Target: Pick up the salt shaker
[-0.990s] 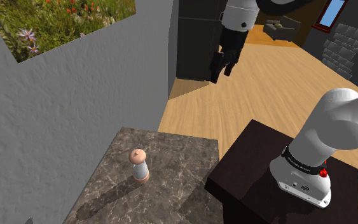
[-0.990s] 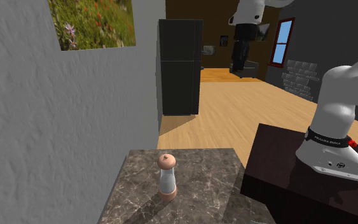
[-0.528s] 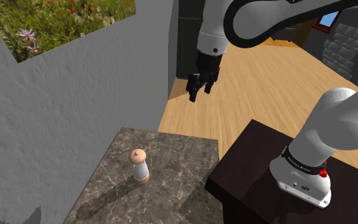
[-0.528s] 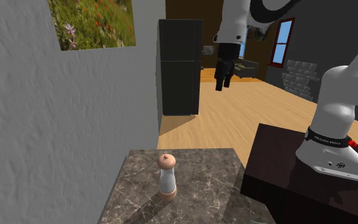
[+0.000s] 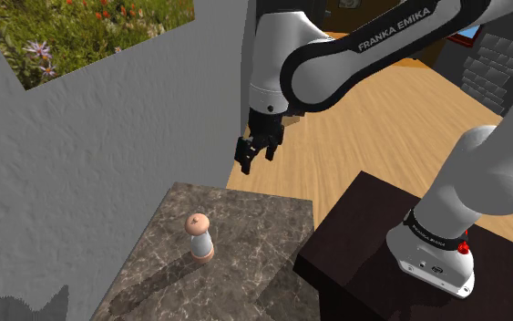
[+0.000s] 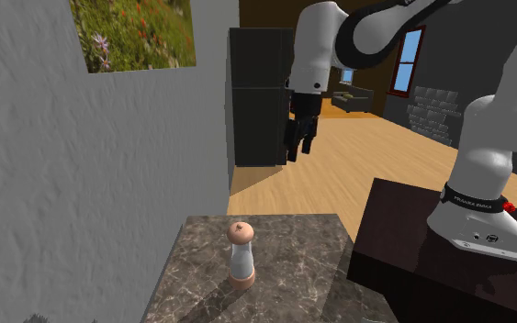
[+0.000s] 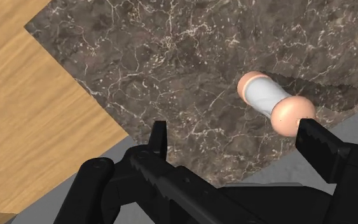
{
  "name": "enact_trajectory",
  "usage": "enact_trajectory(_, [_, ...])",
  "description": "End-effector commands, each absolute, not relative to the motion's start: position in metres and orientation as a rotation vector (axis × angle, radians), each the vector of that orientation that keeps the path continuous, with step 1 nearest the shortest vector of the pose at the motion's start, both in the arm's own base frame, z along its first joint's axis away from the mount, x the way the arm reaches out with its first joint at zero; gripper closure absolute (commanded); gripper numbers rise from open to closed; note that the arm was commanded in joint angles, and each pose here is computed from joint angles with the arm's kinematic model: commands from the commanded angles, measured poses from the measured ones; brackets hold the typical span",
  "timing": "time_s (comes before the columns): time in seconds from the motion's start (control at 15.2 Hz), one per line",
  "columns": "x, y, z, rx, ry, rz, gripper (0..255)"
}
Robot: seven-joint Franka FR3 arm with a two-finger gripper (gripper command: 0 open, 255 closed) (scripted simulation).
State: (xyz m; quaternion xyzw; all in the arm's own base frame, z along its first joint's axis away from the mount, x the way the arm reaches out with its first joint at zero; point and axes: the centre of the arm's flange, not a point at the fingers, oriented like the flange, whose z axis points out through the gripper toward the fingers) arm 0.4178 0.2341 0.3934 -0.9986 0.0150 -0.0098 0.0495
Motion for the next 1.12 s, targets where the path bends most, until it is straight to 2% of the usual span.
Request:
enact_trajectory(0.0, [0.428, 0.252, 0.376, -3.034, 0.047, -0.024, 0])
enact_trajectory(1.06, [0.493, 0.382, 0.253, -2.987, 0.051, 0.021, 0])
